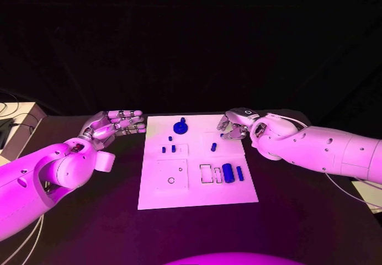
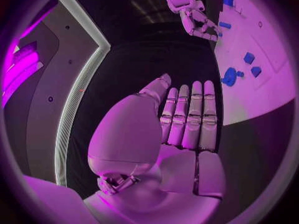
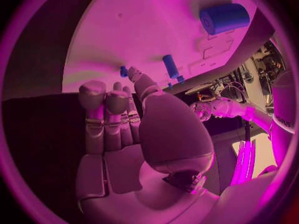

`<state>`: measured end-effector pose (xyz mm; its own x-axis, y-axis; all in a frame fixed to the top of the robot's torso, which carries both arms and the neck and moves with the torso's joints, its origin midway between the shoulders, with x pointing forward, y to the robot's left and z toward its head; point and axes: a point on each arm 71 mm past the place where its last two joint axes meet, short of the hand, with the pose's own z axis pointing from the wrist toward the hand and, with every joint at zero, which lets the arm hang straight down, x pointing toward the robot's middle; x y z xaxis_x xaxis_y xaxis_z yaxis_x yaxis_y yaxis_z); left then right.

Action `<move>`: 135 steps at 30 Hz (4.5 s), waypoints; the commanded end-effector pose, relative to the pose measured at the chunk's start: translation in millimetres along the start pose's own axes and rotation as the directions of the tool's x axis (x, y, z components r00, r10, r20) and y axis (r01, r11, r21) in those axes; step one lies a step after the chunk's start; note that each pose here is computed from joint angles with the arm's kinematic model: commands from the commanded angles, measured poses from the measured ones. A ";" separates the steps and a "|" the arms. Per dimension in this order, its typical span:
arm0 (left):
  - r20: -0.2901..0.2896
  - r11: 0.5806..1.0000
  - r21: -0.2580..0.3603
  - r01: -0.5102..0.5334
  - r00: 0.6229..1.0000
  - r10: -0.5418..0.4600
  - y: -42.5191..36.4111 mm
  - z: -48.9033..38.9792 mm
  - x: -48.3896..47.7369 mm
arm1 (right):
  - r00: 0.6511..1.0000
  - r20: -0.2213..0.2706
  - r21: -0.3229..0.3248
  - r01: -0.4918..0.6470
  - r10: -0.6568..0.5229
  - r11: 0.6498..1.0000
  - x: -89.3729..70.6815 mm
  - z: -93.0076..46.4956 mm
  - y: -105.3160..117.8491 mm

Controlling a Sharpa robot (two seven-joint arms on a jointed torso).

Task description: Assemble the parts on the task board

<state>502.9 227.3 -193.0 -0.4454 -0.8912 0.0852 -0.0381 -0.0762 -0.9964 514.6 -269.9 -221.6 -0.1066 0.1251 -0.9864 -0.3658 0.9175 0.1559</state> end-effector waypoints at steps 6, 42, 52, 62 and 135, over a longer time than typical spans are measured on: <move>-0.024 1.000 0.023 0.009 1.000 -0.009 -2.1 -0.8 2.9 | 0.999 -0.016 0.021 0.037 -0.036 0.999 3.6 2.1 -0.4; -0.018 1.000 0.005 -0.002 1.000 0.002 -0.4 -2.0 -2.2 | 0.997 -0.064 -0.001 0.046 -0.046 0.999 11.1 4.6 8.4; -0.018 1.000 0.001 -0.005 1.000 0.005 0.2 -2.0 -3.4 | 0.998 0.012 0.018 0.055 -0.055 0.998 5.6 4.8 8.9; -0.013 1.000 -0.001 -0.008 1.000 0.008 0.8 -2.4 -6.0 | 0.997 0.052 0.030 0.056 -0.058 0.998 2.1 2.8 10.7; 0.028 1.000 0.029 0.004 1.000 -0.005 2.4 -1.2 7.1 | 0.997 -0.057 -0.290 -0.065 0.050 0.955 59.5 -20.2 165.1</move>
<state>498.8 222.4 -196.3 -0.4193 -0.9040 0.0832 -0.0253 -0.0800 -0.9965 429.2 -118.8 -252.1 -0.1824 0.1755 -0.9674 -0.6107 0.7509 0.2514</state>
